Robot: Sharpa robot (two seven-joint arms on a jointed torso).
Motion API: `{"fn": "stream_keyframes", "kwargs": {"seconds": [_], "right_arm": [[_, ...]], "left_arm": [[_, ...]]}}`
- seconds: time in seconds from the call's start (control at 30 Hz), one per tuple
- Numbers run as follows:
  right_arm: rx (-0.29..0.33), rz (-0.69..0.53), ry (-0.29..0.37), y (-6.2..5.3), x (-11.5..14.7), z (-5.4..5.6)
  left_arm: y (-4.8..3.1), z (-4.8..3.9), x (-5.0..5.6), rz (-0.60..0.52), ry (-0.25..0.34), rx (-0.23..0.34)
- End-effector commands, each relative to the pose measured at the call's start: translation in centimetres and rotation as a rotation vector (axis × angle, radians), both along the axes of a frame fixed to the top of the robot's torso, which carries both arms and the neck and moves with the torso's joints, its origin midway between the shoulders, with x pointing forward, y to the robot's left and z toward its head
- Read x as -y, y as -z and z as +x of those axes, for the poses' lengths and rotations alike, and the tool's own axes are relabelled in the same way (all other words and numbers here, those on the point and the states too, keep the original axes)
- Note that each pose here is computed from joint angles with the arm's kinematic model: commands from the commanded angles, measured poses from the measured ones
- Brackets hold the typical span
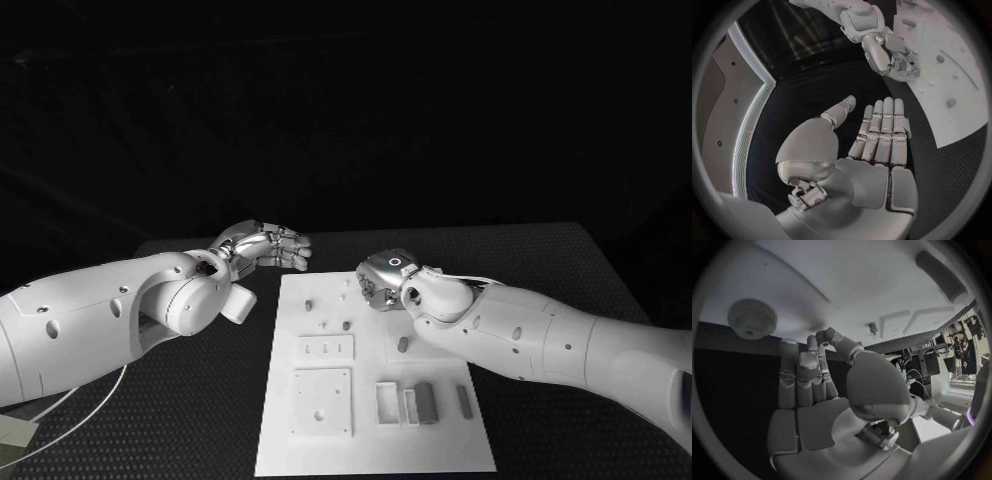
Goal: Assemble the parts on the task board
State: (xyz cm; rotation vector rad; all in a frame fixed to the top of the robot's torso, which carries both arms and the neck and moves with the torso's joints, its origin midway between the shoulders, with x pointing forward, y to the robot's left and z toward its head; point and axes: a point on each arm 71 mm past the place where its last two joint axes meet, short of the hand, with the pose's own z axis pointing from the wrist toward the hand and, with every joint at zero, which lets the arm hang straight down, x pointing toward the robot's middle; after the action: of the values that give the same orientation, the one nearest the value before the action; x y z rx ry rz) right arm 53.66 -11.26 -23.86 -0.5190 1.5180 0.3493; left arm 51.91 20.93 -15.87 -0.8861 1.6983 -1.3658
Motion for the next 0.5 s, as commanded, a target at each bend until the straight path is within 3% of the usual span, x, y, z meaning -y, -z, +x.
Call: {"fn": "stream_keyframes", "kwargs": {"seconds": [0.03,0.5], "right_arm": [[0.021,-0.025,0.020,-0.2,-0.5,0.1],[0.075,-0.016,0.030,-1.0,-2.2,0.3]], "left_arm": [[-0.20,-0.01,0.3,-0.010,0.017,0.003],[-0.19,0.07,0.5,-0.010,0.019,0.003]]}}
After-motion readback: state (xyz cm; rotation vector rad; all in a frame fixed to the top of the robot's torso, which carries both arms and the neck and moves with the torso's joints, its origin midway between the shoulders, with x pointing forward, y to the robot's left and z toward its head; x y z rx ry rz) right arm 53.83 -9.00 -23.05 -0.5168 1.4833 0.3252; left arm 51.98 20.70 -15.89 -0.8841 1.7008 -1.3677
